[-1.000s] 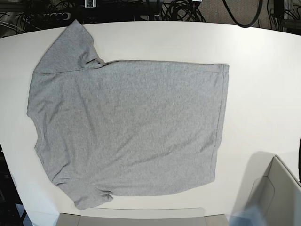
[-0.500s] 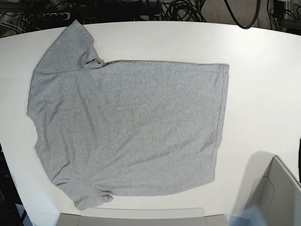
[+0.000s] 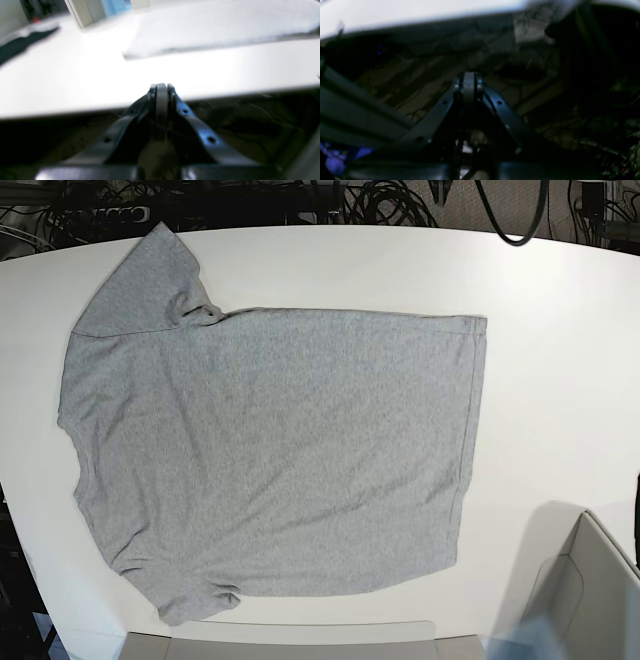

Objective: Fold the T-shirt properly

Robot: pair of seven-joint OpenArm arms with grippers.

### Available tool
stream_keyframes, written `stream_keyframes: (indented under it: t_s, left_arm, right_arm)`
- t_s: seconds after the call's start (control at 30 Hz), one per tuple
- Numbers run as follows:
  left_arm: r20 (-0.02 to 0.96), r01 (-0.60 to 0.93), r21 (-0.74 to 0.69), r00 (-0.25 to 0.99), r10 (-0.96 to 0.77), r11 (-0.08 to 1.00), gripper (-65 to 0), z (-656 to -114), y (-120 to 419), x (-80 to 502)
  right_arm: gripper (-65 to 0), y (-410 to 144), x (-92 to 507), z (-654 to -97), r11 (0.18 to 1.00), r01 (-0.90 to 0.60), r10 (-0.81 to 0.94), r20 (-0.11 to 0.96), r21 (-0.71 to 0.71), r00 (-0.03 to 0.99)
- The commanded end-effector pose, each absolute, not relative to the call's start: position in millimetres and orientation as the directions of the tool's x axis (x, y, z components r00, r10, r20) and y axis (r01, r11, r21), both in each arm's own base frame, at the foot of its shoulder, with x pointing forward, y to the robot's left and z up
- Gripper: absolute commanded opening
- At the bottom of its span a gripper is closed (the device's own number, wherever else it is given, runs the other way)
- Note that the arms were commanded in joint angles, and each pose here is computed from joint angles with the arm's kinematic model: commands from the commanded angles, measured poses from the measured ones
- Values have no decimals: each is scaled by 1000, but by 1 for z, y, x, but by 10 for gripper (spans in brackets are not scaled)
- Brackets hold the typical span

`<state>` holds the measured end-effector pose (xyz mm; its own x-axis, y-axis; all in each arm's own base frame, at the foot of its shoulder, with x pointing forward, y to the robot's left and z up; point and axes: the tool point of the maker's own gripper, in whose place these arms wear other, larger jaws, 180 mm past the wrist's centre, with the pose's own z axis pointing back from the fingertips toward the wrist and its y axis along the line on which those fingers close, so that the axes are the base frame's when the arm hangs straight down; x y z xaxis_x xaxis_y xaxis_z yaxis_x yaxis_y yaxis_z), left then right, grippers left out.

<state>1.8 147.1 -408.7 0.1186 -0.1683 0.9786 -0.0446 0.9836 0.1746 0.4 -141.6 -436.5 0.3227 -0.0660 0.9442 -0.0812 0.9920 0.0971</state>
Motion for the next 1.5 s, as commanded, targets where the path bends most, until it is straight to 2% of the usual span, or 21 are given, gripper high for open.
stream_keyframes:
  t_s: [0.0,0.17,0.27,0.37,0.57,0.77,0.9,1.03,1.27,1.47]
  left_arm:
    - [981,-46,192,48,-190,980,-646,-388,150,-2]
    - [970,-80,236,-39,-239,969,-610,-357,165,11]
    - [962,-91,239,-111,-248,967,-569,-340,165,25]
    - [955,-94,237,-158,-249,967,-565,-327,163,37]
    - [952,-107,231,-181,-248,967,-564,-305,166,70]
    - [959,-118,228,-142,-244,966,-564,-298,170,92]
    - [965,-117,226,-112,-238,967,-564,-303,171,93]
    - [970,-116,222,-70,-231,968,-564,-311,173,96]
    - [972,-117,222,-50,-229,968,-564,-315,174,97]
    - [974,-116,223,-23,-227,968,-564,-320,175,97]
  right_arm:
    - [-647,-143,2,-422,991,-89,-70,959,98,276]
    - [-634,-137,25,-374,986,-121,-93,985,111,148]
    - [-583,-140,41,-349,985,-96,-134,986,144,97]
    - [-541,-144,61,-330,978,-42,-201,977,204,71]
    - [-466,-152,84,-309,951,-10,-306,944,310,121]
    - [-381,-169,92,-319,891,123,-453,869,437,198]
    - [-373,-196,94,-327,873,210,-480,853,440,207]
    - [-372,-221,94,-336,813,313,-562,802,491,203]
    - [-373,-238,104,-356,742,370,-663,691,559,287]
    - [-375,-249,107,-373,683,429,-719,647,591,254]
